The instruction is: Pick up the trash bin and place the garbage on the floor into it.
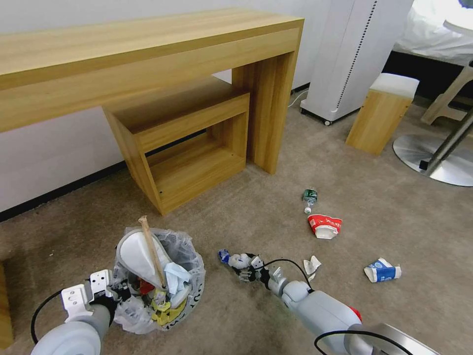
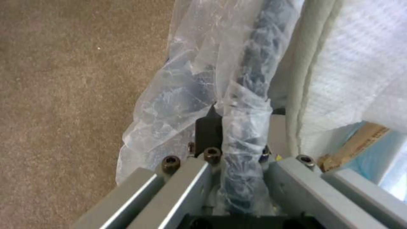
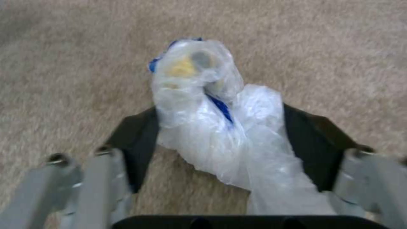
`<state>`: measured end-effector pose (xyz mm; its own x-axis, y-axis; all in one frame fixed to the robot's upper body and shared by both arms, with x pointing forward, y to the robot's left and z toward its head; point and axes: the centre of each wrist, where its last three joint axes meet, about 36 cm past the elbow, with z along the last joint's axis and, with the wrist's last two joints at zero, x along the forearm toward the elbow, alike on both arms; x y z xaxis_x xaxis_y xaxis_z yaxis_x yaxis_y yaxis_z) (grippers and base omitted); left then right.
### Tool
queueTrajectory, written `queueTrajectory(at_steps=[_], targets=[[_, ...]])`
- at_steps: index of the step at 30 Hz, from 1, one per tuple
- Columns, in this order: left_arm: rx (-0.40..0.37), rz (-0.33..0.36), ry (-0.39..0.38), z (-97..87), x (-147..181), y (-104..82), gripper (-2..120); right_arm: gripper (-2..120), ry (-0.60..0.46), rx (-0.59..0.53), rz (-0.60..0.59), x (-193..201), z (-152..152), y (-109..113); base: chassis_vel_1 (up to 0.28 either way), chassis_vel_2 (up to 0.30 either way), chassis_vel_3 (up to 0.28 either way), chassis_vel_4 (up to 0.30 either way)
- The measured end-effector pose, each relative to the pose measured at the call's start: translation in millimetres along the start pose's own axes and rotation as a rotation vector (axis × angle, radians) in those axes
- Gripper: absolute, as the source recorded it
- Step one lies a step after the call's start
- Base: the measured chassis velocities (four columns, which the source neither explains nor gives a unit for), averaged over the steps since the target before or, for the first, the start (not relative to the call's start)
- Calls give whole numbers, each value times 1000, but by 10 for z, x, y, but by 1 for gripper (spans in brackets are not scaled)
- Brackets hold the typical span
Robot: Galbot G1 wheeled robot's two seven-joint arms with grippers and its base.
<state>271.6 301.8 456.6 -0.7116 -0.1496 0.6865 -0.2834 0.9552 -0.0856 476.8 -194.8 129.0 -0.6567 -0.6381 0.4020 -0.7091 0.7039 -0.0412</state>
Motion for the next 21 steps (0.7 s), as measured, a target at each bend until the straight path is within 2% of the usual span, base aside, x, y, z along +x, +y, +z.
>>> queueTrajectory(at_steps=[1, 5, 9, 12, 13, 16, 17, 19, 21], targets=[[0, 0, 0, 0, 0, 0, 0, 67, 0, 0, 0, 0, 0, 0, 0, 0, 0, 0], [-4, -1, -3, 2, -17, 13, 0, 47, -9, -5, 25, 10, -84, -90, 0, 0, 0, 0], [-6, 0, -6, -5, -23, 14, 0, 37, -7, -6, 30, 28, -80, -118, 0, 0, 0, 0], [-7, 1, -9, -16, -27, 12, 0, 21, -18, -11, 30, 47, -104, -125, 0, 0, 0, 0], [-7, 1, -9, -16, -27, 12, 0, 21, -18, -11, 30, 47, -104, -125, 0, 0, 0, 0], [-4, 1, -6, -3, -20, 8, 0, 8, -30, -18, 35, 54, -145, -106, 0, 0, 0, 0], [-4, 1, -6, -3, -20, 8, 0, 8, -30, -18, 35, 54, -145, -106, 0, 0, 0, 0], [-4, 2, -5, 2, -12, 7, 0, 0, -38, -21, 42, 47, -175, -100, 0, 0, 0, 0], [-5, 2, -10, -3, 4, 1, 0, 0, -48, -27, 55, 32, -210, -95, 0, 0, 0, 0]])
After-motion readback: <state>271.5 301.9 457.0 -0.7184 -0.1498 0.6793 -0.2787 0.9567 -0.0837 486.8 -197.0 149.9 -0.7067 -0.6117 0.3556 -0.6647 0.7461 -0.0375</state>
